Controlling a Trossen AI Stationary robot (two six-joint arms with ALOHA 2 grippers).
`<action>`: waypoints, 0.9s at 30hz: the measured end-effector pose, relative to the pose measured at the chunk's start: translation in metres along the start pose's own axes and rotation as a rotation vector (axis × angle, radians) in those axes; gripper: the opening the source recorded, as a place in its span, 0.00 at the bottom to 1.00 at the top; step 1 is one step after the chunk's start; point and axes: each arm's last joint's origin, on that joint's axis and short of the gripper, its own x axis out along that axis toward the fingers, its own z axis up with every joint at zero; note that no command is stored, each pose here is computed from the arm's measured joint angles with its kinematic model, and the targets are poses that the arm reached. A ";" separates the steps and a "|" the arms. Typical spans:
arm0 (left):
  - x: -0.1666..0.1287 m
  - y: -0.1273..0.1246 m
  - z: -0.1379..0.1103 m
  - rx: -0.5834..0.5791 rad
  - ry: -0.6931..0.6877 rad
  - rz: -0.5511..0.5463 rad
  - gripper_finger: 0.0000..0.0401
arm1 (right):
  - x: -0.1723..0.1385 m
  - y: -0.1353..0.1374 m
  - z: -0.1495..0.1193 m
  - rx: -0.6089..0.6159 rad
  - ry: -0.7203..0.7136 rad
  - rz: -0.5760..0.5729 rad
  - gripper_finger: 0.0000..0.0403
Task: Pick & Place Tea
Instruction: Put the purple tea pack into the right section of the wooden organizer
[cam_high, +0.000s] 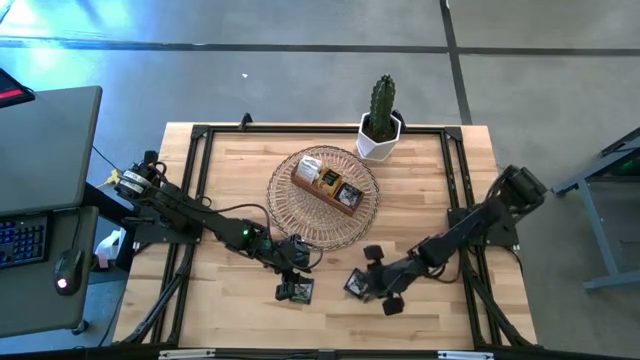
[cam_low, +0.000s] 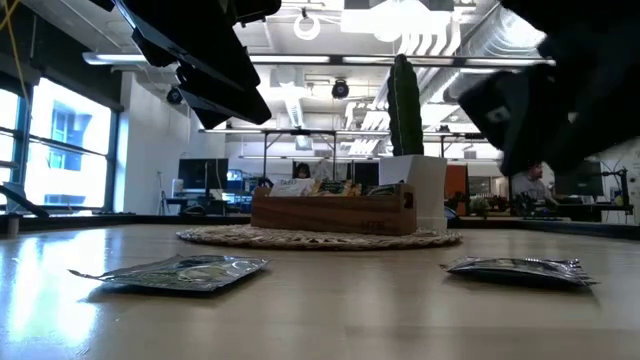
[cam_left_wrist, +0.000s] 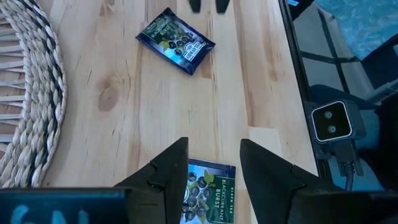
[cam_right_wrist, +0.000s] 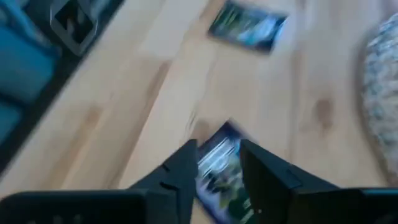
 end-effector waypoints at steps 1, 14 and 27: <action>0.000 0.000 0.000 0.000 -0.001 0.001 0.36 | 0.003 0.002 -0.004 -0.020 0.019 -0.012 0.33; 0.000 0.001 0.001 -0.001 -0.019 0.035 0.36 | 0.040 -0.011 -0.032 -0.019 0.130 -0.178 0.56; 0.000 0.001 0.001 -0.001 -0.018 0.035 0.36 | 0.043 -0.030 -0.035 0.054 0.225 -0.089 0.22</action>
